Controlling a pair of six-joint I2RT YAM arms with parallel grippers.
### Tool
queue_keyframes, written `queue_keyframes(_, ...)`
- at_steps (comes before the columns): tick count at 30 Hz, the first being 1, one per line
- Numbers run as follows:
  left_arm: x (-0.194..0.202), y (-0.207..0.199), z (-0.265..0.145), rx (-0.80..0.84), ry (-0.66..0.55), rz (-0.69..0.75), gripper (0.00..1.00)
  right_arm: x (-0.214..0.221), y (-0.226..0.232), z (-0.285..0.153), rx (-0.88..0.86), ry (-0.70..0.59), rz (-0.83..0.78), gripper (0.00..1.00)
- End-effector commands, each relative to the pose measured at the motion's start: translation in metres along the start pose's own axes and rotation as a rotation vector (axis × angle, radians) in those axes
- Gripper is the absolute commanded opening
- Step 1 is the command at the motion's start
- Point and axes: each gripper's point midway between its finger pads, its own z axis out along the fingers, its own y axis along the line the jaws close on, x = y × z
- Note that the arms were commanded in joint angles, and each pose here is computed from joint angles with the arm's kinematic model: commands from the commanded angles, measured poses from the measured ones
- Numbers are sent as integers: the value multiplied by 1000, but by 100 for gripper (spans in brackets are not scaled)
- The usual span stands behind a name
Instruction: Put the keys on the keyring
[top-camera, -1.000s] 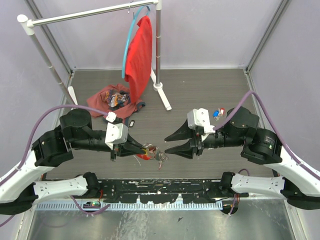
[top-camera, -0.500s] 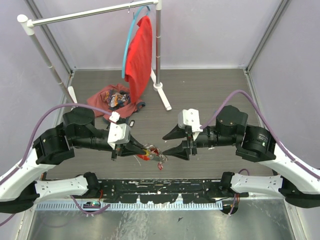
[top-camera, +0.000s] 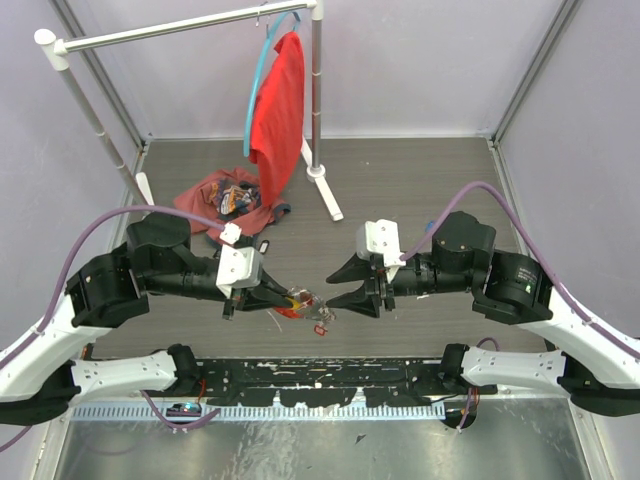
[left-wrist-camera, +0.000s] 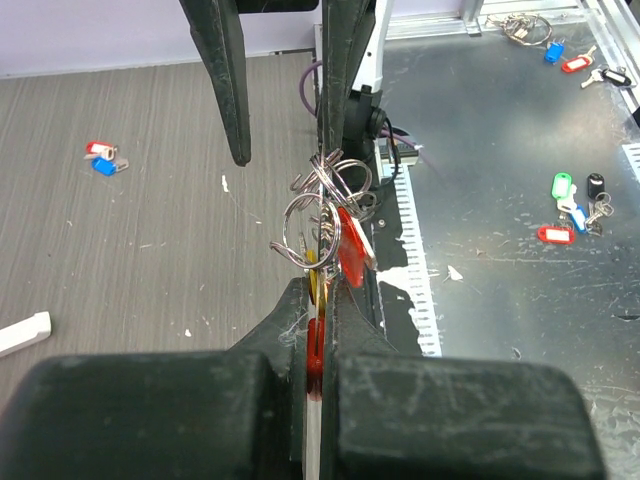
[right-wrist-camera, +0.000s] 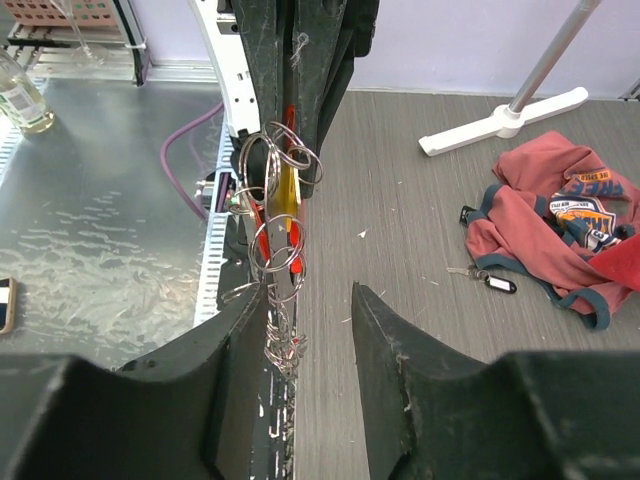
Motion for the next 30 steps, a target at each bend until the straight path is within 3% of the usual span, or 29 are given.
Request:
queue_keyframes(1, -16, 0, -6, -6, -45, 36, 0, -34, -3, -12, 36, -116, -59, 44)
queue_keyframes(8, -17, 7, -6, -54, -52, 28, 0, -45, -4, -16, 51, -170, -70, 48)
queue_keyframes(11, -17, 11, -6, -73, -50, 18, 0, -47, -5, -14, 48, -171, -71, 41)
queue_keyframes(15, -18, 18, -6, -110, -51, -1, 0, -46, -10, -11, 67, -164, -67, 40)
queue_keyframes(23, -22, 45, -8, -273, -89, -67, 0, -43, -39, -16, 240, -168, -85, 45)
queue_keyframes(30, -22, 53, -6, -317, -101, -93, 0, -47, -62, -26, 378, -197, -126, 44)
